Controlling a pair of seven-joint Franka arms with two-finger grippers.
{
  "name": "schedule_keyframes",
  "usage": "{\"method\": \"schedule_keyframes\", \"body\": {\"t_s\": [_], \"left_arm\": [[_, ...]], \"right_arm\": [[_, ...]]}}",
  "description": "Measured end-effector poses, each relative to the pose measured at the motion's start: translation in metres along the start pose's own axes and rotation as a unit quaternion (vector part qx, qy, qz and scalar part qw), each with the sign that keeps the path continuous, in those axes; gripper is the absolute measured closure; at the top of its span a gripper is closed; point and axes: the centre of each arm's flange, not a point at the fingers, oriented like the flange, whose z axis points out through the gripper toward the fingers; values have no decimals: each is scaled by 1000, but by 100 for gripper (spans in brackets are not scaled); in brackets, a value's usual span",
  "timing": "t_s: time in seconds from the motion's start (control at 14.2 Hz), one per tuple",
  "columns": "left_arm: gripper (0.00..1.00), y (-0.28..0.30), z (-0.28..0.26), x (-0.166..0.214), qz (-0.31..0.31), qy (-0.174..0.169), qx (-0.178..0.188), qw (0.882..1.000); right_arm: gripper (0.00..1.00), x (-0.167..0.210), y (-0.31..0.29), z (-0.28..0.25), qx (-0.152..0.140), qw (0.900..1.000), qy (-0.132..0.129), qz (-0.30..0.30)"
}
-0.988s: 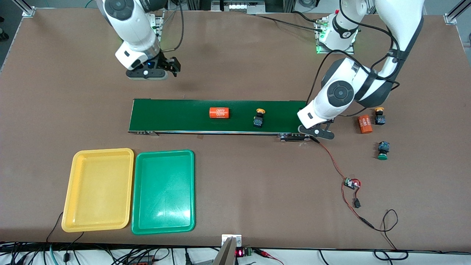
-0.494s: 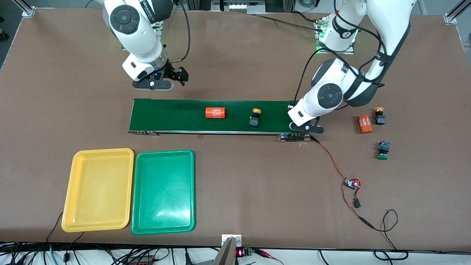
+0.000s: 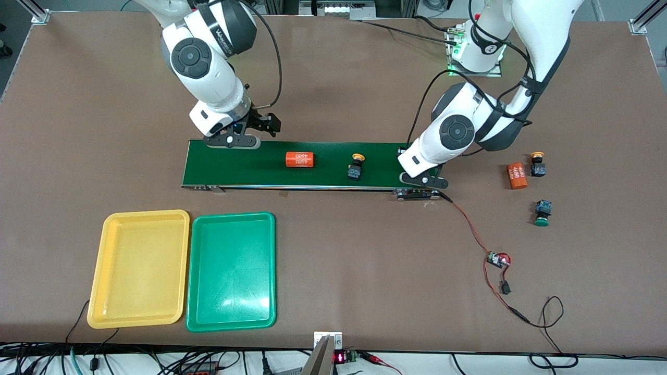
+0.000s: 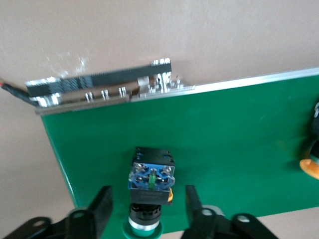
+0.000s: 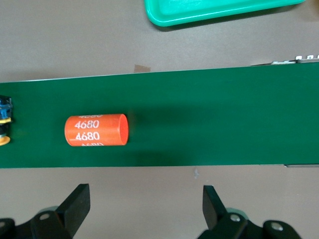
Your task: Sort buttons by color to trays
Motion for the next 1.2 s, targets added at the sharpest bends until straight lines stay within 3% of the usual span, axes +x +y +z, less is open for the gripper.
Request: {"method": "schedule_keyframes", "body": {"t_s": [0.21, 0.49, 0.85, 1.2], "left_arm": [[1, -35, -50, 14, -40, 48, -2, 998], [0, -161, -94, 27, -133, 80, 1, 988], [0, -303, -58, 25, -182, 56, 53, 980], [0, -406, -22, 25, -133, 34, 27, 990]], "right_arm": [[0, -8, -15, 6, 3, 1000, 2, 15], [0, -17, -34, 28, -4, 1000, 1, 5], [0, -10, -39, 57, -16, 1000, 8, -14], [0, -10, -40, 59, -15, 1000, 8, -15]]}}
